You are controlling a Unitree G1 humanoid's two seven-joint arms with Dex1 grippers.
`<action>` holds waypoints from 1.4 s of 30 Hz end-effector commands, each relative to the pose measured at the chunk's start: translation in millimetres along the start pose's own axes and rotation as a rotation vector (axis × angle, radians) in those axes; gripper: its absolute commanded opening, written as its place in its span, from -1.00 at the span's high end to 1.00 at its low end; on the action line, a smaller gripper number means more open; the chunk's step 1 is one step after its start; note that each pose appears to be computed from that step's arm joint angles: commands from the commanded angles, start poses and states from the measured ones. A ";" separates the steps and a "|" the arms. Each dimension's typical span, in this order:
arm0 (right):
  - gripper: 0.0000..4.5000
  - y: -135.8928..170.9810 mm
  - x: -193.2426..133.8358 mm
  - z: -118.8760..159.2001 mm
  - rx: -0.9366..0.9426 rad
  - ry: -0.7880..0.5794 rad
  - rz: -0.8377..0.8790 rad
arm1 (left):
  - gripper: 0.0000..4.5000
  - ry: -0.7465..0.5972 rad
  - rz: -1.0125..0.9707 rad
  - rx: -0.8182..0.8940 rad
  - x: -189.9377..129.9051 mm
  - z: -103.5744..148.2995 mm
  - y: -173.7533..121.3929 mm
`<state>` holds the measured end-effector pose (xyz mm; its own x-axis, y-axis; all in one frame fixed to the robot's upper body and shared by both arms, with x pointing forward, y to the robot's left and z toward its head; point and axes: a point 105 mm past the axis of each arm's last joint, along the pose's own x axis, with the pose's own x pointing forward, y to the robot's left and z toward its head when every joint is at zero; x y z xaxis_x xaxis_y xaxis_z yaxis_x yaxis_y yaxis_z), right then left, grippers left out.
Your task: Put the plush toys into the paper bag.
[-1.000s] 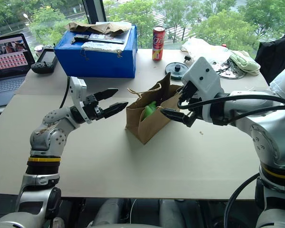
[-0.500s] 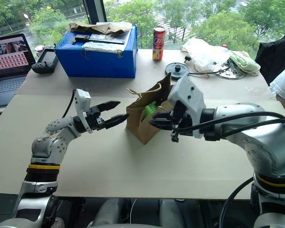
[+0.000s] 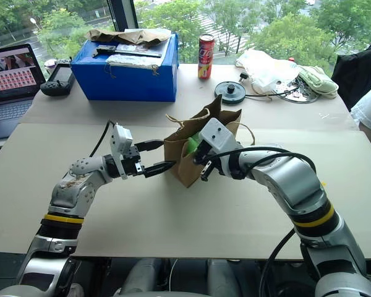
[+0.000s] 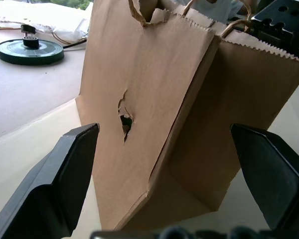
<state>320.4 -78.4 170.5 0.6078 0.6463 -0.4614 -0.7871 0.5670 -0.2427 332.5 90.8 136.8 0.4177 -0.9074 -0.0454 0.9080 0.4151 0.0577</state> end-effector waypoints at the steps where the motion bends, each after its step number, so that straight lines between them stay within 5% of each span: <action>1: 0.99 -5.0 1.8 21.5 -0.017 -0.061 -0.039 | -1.00 -0.021 -0.026 0.083 11.2 7.9 -5.5; 22: 0.99 -4.6 14.4 29.9 0.077 -0.085 -0.072 | -1.00 -0.162 0.280 0.089 37.6 12.0 9.3; 26: 1.00 -6.1 14.5 29.0 0.085 -0.080 -0.079 | -0.65 -0.191 0.331 0.094 33.7 13.4 11.6; 35: 1.00 -6.9 12.2 27.7 0.079 -0.072 -0.077 | 0.73 -0.202 0.338 0.097 32.5 14.9 11.8; 42: 1.00 -8.4 -0.3 27.4 0.042 -0.077 -0.073 | 0.73 -0.207 0.331 0.102 33.0 16.4 11.7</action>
<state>333.8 -67.1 178.6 0.6563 0.6211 -0.4285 -0.7398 0.6413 -0.2036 358.2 65.6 133.4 0.6770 -0.7250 0.1269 0.7189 0.6883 0.0969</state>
